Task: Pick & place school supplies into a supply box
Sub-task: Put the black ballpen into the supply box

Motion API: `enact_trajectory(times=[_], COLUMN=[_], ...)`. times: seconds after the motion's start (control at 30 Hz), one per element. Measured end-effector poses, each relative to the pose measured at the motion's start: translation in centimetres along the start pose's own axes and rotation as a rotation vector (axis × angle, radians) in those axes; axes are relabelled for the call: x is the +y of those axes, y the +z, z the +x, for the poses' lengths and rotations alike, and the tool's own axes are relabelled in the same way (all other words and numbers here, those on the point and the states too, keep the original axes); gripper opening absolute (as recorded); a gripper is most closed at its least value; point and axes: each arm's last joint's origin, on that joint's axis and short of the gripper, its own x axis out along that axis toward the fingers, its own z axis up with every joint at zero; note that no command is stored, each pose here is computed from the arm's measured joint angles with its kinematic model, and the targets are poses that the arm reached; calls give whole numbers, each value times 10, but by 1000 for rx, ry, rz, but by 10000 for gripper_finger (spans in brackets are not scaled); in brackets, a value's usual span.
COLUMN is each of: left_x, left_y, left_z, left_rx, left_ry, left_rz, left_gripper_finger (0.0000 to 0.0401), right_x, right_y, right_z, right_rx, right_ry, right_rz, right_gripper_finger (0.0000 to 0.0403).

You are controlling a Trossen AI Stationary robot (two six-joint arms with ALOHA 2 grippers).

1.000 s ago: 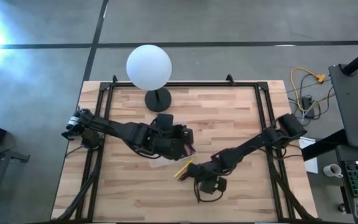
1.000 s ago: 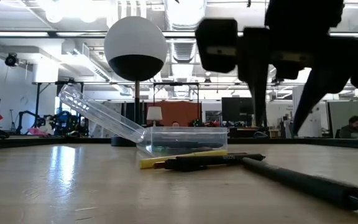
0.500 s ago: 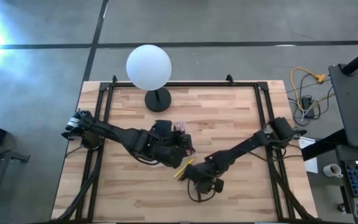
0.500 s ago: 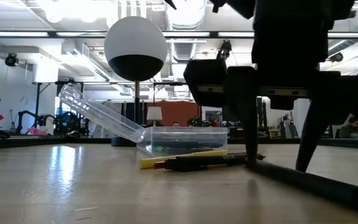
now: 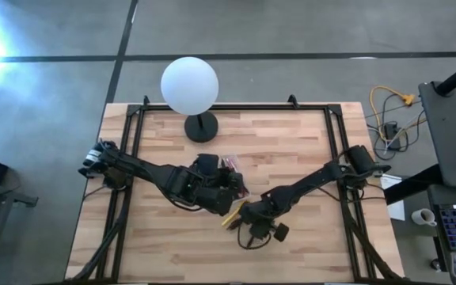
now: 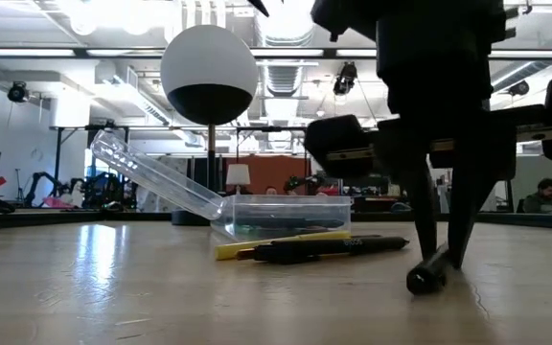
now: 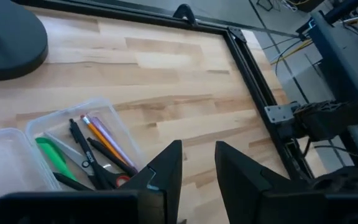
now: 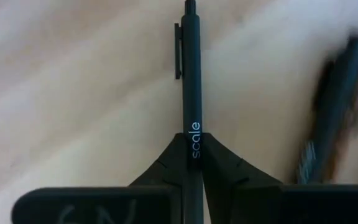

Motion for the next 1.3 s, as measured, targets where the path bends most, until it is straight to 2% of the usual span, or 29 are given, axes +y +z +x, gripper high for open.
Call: enact_trajectory(times=[0.1,0.2,0.33,0.5,0.67,0.73,0.83,0.9,0.97,1.1,1.23,1.3], left_x=[5,12,21,34,40,39,41,42,44,49,56,60], left_y=[-4,-10,-22,-46,-77,-86,-96,-98,-100,-102,-106,-109], left_z=[3,7,13,14,10,9,7,8,8,10,14,16], left_rx=[8,55,126,241,297,312,324,326,326,324,340,368], left_ry=[25,62,97,115,32,-15,-52,-60,-51,-36,-10,2], left_rz=[28,67,120,191,185,159,143,136,146,159,182,205], left_gripper_finger=[80,80,80,80,80,80,80,80,80,80,80,80], right_x=[3,1,-8,-39,-72,-85,-100,-106,-109,-103,-98,-97], right_y=[-2,0,-22,-50,-57,-56,-58,-57,-58,-64,-62,-60], right_z=[-23,-55,-76,-94,-100,-103,-100,-103,-103,-93,-87,-82], right_rx=[18,-40,-99,-160,-198,-246,-330,-398,-451,-440,-477,-485], right_ry=[-61,-227,-330,-476,-527,-527,-469,-452,-441,-467,-446,-444], right_rz=[52,77,162,302,397,544,874,1094,1243,1442,1552,1570], right_gripper_finger=[20,20,19,24,40,43,44,40,39,43,52,57])
